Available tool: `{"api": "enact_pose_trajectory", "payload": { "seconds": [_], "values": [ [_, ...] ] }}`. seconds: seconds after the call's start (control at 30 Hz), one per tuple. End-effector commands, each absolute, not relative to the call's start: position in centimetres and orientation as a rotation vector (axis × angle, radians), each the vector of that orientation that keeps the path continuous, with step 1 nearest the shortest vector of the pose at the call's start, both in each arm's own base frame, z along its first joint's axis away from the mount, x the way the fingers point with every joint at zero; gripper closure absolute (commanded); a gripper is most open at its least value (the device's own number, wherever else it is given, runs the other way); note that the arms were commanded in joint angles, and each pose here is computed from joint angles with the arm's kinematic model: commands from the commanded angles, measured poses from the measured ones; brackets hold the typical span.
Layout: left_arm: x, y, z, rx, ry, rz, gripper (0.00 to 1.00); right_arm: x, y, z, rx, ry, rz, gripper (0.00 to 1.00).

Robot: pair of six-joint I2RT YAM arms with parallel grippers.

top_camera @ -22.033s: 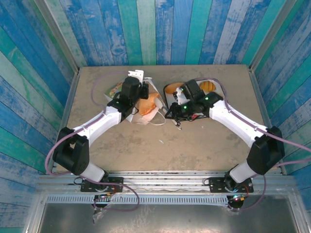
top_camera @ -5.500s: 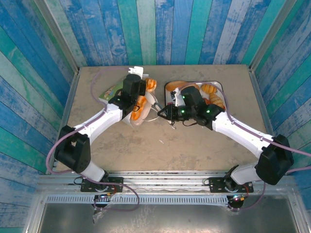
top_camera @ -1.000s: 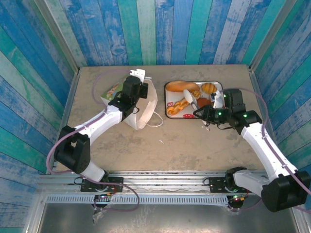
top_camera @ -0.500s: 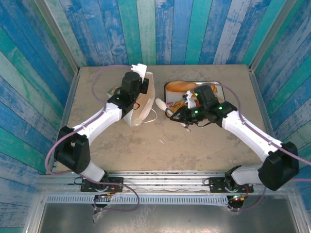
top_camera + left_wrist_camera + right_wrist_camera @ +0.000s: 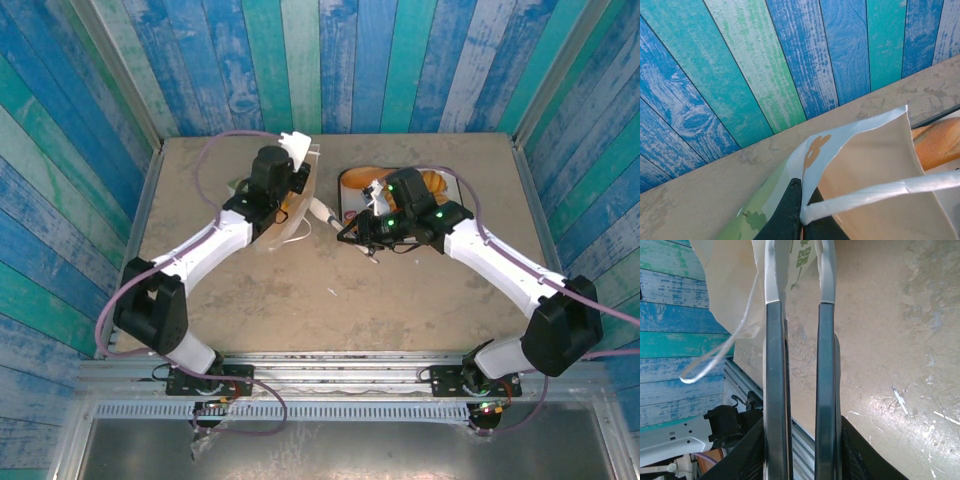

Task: Take the fake bread out of the paper bag

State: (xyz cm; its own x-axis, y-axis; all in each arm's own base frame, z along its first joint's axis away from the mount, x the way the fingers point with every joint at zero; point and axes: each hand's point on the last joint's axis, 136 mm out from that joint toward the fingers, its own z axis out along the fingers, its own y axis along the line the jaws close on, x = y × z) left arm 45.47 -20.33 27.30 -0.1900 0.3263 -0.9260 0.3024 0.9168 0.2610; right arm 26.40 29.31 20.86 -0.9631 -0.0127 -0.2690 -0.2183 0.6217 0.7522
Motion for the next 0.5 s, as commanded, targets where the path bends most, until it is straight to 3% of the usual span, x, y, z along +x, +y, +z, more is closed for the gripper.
{"api": "enact_pose_trajectory", "payload": {
  "seconds": [0.0,0.27,0.47],
  "values": [
    [46.5,-20.9,27.8,0.494,1.762,0.044,1.0,26.2,28.8,22.3,-0.21,2.573,1.232,0.65],
    [46.8,-20.6,27.9,0.501,1.767,0.087,1.0,24.9,25.9,20.8,-0.116,2.61,1.174,0.65],
    [45.8,-20.7,28.6,0.524,1.755,0.053,1.0,24.3,23.5,23.5,-0.105,2.548,1.09,0.65]
  ]
}}
